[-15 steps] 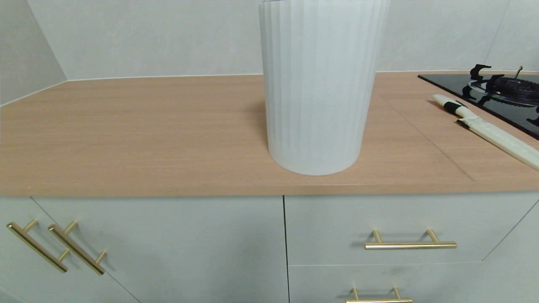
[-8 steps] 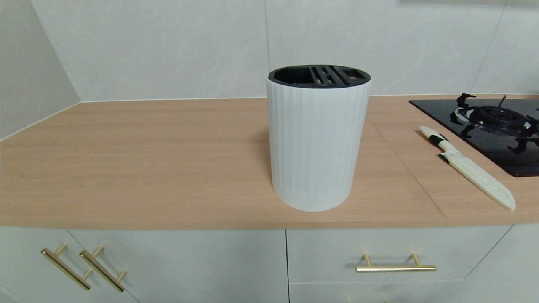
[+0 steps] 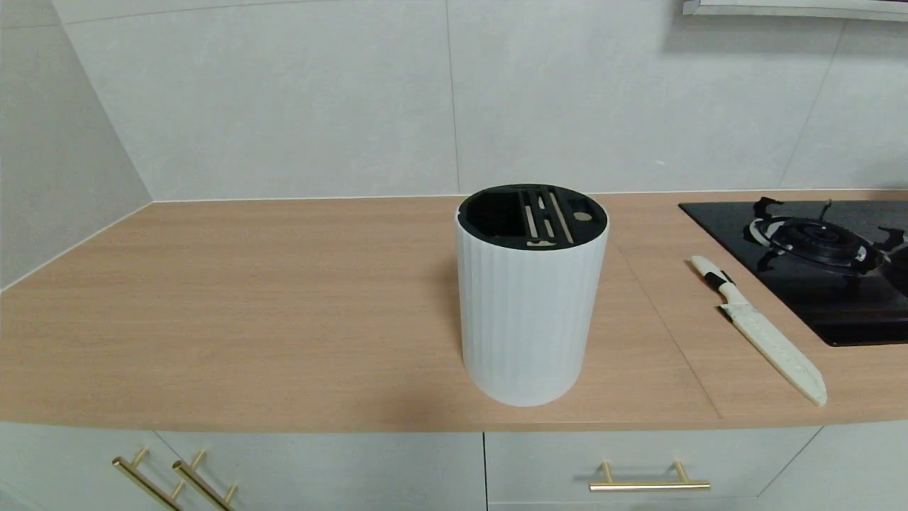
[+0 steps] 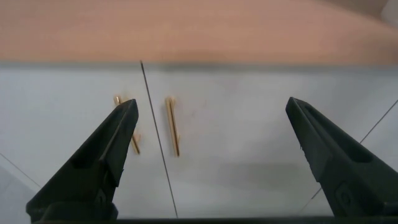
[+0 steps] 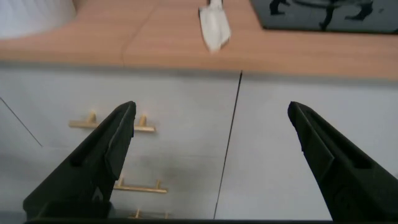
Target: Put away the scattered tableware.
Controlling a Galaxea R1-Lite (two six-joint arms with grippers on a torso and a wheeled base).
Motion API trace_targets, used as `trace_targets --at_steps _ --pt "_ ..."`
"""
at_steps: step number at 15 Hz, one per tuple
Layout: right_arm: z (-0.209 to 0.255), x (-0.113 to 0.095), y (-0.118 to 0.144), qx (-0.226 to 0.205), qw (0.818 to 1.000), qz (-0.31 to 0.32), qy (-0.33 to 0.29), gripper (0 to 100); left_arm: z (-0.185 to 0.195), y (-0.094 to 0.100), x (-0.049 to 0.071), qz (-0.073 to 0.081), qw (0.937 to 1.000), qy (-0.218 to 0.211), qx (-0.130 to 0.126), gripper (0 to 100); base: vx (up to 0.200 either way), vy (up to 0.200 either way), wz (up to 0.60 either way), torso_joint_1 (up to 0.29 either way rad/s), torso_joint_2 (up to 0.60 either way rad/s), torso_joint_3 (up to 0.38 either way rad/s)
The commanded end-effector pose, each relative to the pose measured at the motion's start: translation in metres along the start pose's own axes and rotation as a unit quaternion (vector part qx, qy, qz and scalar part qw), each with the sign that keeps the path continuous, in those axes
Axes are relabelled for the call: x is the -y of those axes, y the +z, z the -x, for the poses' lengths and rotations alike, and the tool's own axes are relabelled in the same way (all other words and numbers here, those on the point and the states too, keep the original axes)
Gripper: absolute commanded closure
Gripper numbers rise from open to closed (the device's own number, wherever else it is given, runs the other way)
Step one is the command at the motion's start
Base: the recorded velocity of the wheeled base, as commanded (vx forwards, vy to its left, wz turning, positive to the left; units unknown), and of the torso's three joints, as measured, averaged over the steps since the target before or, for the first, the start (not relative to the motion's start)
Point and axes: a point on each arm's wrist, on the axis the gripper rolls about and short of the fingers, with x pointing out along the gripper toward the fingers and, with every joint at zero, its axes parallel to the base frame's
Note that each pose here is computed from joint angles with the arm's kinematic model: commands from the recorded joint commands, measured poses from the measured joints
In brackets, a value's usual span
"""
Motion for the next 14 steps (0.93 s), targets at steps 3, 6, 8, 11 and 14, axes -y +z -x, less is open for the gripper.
trace_targets --at_steps 3,6,8,11,14 --pt "-0.0001 0.0000 0.0001 0.000 1.000 0.000 0.000 0 0.0000 0.0000 0.0000 0.000 1.0000 0.000 0.000 0 0.000 0.000 0.00 0.221 -0.51 -0.282" --pt "-0.0001 0.0000 0.0001 0.000 1.000 0.000 0.000 0 0.0000 0.0000 0.0000 0.000 1.0000 0.000 0.000 0 0.000 0.000 0.00 0.240 -0.52 -0.287" --pt "-0.0001 0.0000 0.0001 0.000 1.000 0.000 0.000 0 0.0000 0.0000 0.0000 0.000 1.0000 0.000 0.000 0 0.000 0.000 0.00 0.256 -0.54 -0.295" --pt "-0.0001 0.0000 0.0001 0.000 1.000 0.000 0.000 0 0.0000 0.0000 0.0000 0.000 1.0000 0.000 0.000 0 0.000 0.000 0.00 0.263 -0.56 -0.303" --pt "-0.0001 0.0000 0.0001 0.000 1.000 0.000 0.000 0 0.0000 0.0000 0.0000 0.000 1.0000 0.000 0.000 0 0.000 0.000 0.00 0.292 -0.60 -0.315"
